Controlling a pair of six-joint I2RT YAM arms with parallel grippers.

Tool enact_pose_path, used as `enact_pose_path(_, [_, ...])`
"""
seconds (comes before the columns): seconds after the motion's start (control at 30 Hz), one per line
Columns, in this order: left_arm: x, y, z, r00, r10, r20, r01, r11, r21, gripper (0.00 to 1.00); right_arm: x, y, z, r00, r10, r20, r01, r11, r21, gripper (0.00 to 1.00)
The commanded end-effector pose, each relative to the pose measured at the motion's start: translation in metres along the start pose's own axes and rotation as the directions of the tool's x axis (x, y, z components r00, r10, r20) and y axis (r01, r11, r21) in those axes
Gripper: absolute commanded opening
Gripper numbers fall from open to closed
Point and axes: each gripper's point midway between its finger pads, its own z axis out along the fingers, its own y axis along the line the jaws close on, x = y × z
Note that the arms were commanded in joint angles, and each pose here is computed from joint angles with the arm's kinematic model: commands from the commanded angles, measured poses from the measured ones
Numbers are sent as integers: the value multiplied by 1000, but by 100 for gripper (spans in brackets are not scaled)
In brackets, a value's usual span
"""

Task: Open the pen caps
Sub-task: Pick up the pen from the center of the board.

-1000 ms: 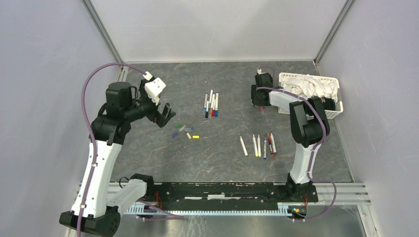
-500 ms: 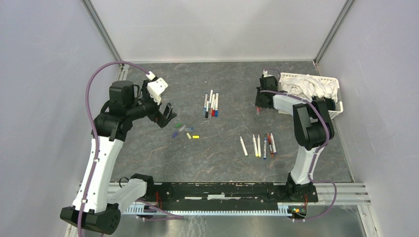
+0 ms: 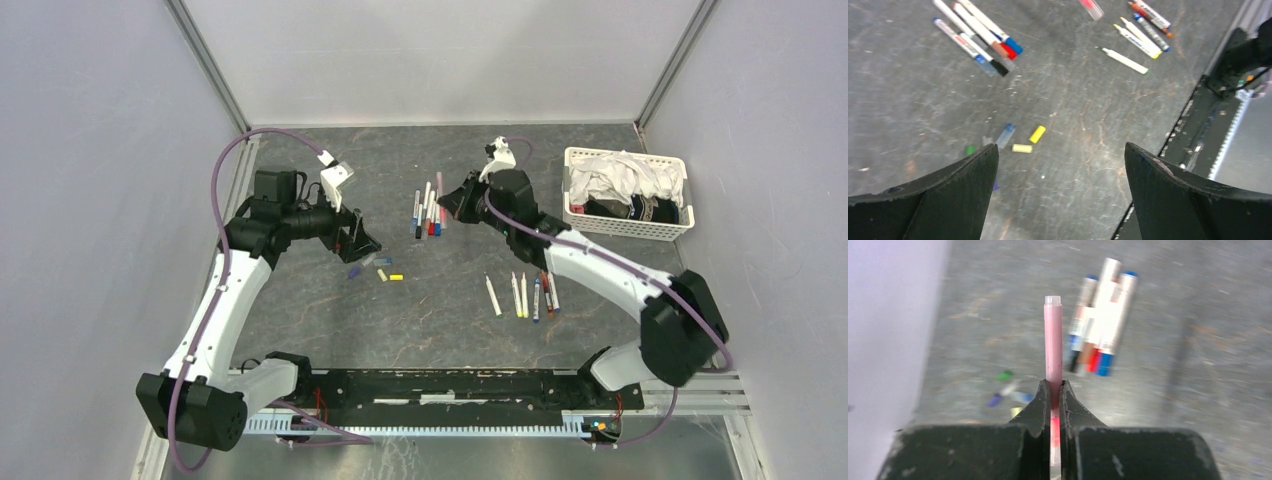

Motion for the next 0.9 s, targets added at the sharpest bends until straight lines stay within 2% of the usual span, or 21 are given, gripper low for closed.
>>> enact_pose_path(0.0, [-25, -20, 6, 989, -89, 114, 74, 988, 132, 100, -11, 63, -31, 977, 142, 161, -117, 980, -159, 0])
enact_pose_path(0.1, [-31, -31, 6, 985, -116, 130, 89, 976, 198, 100, -9, 94, -49, 960, 174, 221, -122, 965, -232, 0])
enact_pose_path(0.3, [-33, -48, 8, 979, -173, 110, 132, 943, 307, 99, -9, 145, -65, 941, 211, 263, -121, 940, -320, 0])
enact_pose_path(0.6, [-23, -63, 17, 981, -184, 64, 148, 916, 373, 88, -2, 183, -73, 935, 226, 274, -112, 920, -376, 0])
enact_pose_path(0.77, [-19, -66, 24, 981, -190, 41, 159, 905, 395, 75, 0, 189, -74, 931, 224, 290, -103, 919, -380, 0])
enact_pose_path(0.87, [-18, -65, 25, 982, -188, 37, 158, 905, 396, 61, 2, 192, -75, 930, 213, 299, -91, 923, -374, 0])
